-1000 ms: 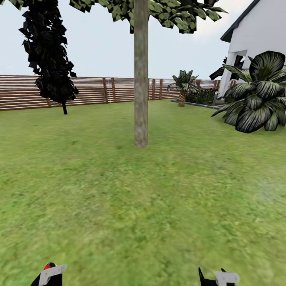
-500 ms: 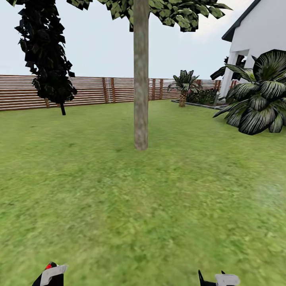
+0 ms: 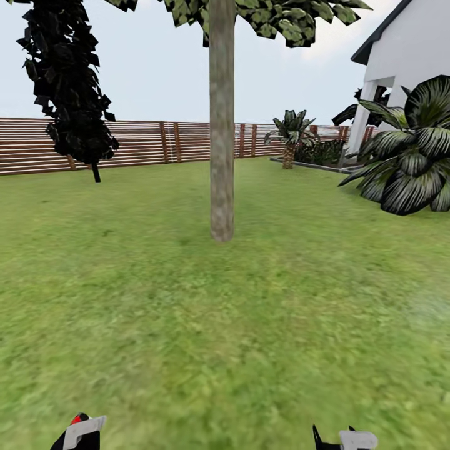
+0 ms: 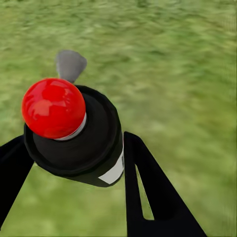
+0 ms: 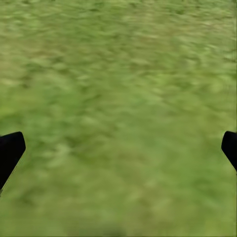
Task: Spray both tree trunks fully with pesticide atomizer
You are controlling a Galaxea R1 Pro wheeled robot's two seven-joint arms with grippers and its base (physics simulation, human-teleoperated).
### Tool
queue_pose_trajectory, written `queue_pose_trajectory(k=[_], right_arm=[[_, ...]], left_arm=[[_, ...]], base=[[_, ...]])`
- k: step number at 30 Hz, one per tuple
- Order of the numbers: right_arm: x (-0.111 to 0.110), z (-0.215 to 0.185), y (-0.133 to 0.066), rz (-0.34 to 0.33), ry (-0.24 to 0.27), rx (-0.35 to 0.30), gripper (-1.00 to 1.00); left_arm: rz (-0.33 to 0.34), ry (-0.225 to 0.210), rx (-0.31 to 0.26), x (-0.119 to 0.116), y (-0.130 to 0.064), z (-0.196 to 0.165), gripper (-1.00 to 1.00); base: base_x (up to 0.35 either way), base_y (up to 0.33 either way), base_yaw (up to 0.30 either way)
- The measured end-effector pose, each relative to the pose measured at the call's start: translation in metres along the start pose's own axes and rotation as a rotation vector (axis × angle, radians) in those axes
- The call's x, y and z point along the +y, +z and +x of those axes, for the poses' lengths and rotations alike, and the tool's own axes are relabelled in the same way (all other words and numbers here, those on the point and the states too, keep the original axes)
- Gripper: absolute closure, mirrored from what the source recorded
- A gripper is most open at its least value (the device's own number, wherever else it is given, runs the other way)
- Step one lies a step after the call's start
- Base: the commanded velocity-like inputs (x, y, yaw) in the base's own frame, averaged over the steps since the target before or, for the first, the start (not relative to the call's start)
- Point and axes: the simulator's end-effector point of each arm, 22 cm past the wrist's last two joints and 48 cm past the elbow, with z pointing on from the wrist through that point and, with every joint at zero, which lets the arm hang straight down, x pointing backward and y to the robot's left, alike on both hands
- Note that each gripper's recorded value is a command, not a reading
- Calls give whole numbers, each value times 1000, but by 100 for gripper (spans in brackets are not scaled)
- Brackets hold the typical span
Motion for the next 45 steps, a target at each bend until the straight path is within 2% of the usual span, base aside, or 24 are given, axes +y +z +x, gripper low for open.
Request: queue_pose_trajectory(k=[27, 33, 45], right_arm=[[1, 2, 0, -5, -5, 4, -100], [1, 2, 0, -6, -6, 5, -100], [-1, 1, 0, -2, -4, 3, -100]], left_arm=[[4, 1, -6, 2, 1, -2, 100], [30, 5, -10, -13, -1, -2, 100], [31, 8, -25, -12, 1, -9, 100]], base=[[338, 0, 0], [338, 0, 0], [338, 0, 0]])
